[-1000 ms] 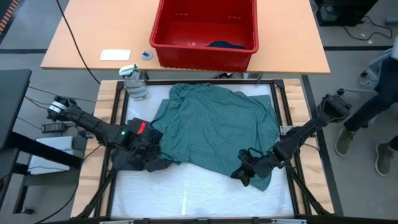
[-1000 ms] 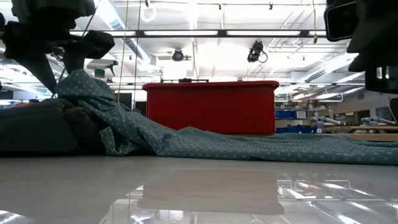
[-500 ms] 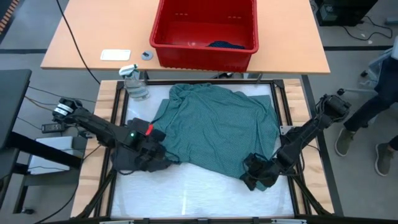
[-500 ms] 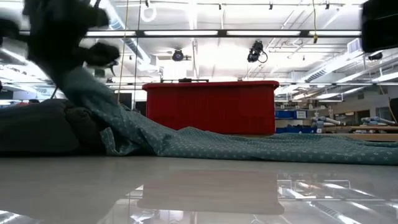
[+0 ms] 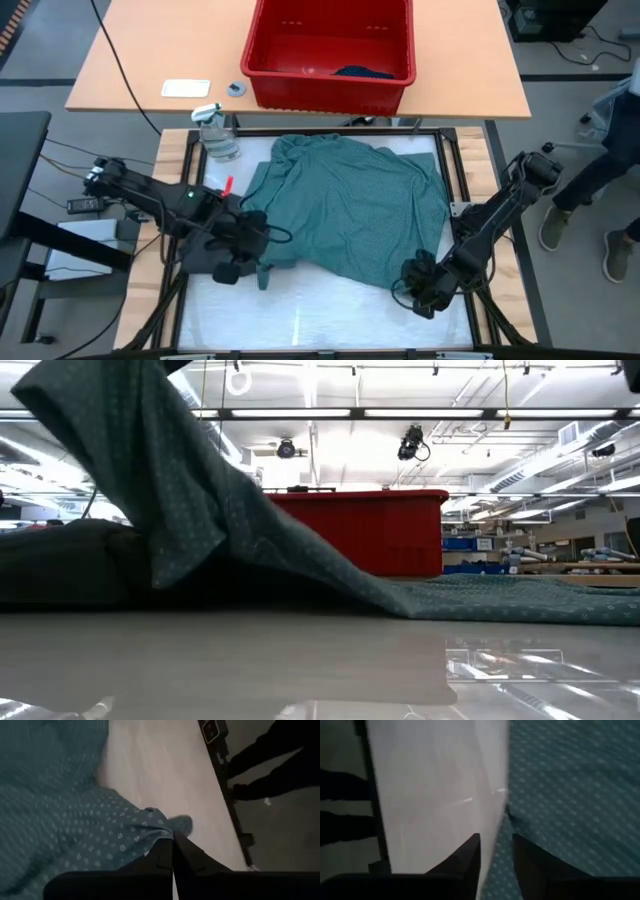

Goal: Fold Laundry from Bin
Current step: Fold the green polo shirt on the table

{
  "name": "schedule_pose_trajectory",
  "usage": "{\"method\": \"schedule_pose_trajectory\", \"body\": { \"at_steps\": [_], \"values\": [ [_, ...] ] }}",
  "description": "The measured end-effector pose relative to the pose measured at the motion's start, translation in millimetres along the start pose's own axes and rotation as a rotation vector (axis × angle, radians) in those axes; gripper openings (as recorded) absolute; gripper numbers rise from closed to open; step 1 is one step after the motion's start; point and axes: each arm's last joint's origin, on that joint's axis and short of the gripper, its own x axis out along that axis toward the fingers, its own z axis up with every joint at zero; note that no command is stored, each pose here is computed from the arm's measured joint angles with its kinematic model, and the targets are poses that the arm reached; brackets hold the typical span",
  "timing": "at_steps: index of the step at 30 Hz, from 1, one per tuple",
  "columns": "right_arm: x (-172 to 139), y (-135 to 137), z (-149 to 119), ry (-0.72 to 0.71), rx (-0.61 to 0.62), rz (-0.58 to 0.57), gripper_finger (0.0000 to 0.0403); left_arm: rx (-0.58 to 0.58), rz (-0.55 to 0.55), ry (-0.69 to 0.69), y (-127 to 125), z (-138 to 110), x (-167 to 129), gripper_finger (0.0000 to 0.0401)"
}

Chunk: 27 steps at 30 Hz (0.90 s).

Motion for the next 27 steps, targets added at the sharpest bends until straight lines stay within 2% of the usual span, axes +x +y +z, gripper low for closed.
{"method": "schedule_pose_trajectory", "body": {
  "at_steps": [4, 8, 13, 16, 19, 20, 22, 25, 27],
  "values": [
    [12, 6, -7, 0.027, -0.059, -0.001, 0.0162, -0.132, -0.013, 0.057, 0, -8, 13, 0.0001],
    [29, 8, -15, 0.066, -0.082, -0.06, 0.0172, -0.246, -0.013, 0.106, 0, -18, 29, 0.0001],
    [54, 0, -25, 0.132, -0.073, -0.217, 0.0154, -0.312, -0.013, 0.183, -3, -34, 44, 0.0],
    [60, -3, -24, 0.157, -0.009, -0.246, 0.0108, -0.326, -0.025, 0.221, -4, -40, 50, 0.0],
    [55, -1, -20, 0.219, 0.065, -0.177, 0.0026, -0.353, -0.034, 0.24, -4, -42, 50, 0.0],
    [50, 1, -18, 0.243, 0.075, -0.145, 0.0016, -0.358, -0.035, 0.24, -4, -41, 48, 0.0],
    [34, 5, -16, 0.325, 0.085, -0.081, 0.0011, -0.358, -0.048, 0.222, -6, -36, 43, 0.0],
    [-9, 24, -3, 0.374, 0.06, 0.119, 0.0006, -0.348, -0.075, 0.207, -11, -30, 29, 0.0],
    [-32, 24, -1, 0.392, 0.054, 0.168, 0.0005, -0.331, -0.098, 0.183, -15, -26, 20, 0.0]
  ]
}}
